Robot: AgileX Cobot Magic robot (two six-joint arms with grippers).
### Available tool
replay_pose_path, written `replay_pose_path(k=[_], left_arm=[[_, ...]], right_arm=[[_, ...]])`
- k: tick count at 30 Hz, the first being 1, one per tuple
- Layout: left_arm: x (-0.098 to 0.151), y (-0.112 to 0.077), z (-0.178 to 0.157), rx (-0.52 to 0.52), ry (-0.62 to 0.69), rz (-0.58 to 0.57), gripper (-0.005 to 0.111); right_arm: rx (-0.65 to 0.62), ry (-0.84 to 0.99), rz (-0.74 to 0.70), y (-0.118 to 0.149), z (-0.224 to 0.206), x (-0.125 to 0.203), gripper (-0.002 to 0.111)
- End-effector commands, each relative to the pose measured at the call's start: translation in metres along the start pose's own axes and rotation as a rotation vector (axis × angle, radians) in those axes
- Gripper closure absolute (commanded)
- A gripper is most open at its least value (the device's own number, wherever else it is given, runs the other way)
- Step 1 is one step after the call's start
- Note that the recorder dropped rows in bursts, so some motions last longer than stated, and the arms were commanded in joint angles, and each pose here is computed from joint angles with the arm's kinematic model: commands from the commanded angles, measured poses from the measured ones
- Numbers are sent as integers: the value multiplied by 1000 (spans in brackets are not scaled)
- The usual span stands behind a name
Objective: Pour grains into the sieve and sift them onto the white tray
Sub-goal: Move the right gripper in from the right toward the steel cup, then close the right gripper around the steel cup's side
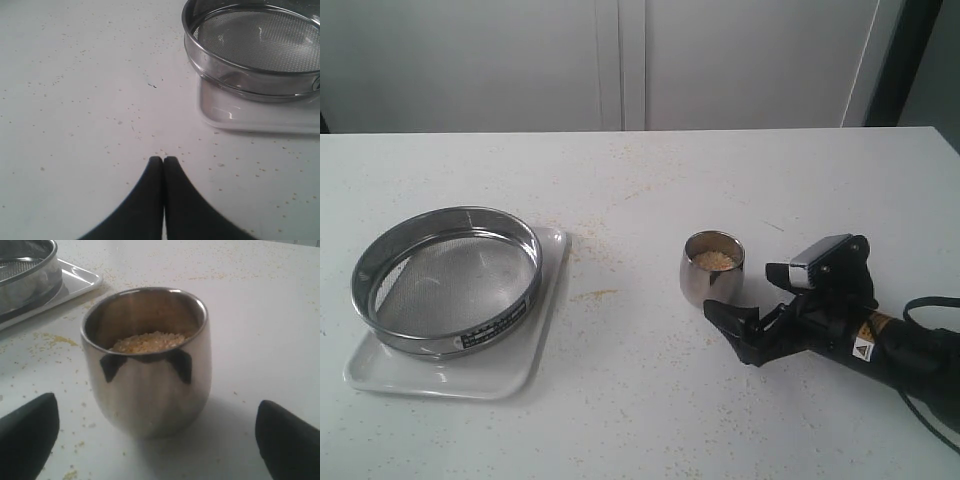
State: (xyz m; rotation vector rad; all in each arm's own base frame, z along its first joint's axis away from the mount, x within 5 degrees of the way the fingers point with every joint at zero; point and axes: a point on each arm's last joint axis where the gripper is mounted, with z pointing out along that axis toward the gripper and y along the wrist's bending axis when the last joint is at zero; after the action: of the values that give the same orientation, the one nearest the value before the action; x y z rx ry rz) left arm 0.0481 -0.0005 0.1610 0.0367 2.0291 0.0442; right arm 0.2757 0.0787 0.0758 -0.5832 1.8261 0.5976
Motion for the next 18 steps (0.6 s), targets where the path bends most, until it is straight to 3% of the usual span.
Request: replay_pose_path(k=[1, 18], left_arm=[[4, 0, 1, 3, 18, -9, 107], [4, 0, 1, 3, 18, -9, 107]], right_arm=[[-10, -22, -6, -6, 9, 0, 3], [-100, -53, -73, -10, 43, -1, 3]])
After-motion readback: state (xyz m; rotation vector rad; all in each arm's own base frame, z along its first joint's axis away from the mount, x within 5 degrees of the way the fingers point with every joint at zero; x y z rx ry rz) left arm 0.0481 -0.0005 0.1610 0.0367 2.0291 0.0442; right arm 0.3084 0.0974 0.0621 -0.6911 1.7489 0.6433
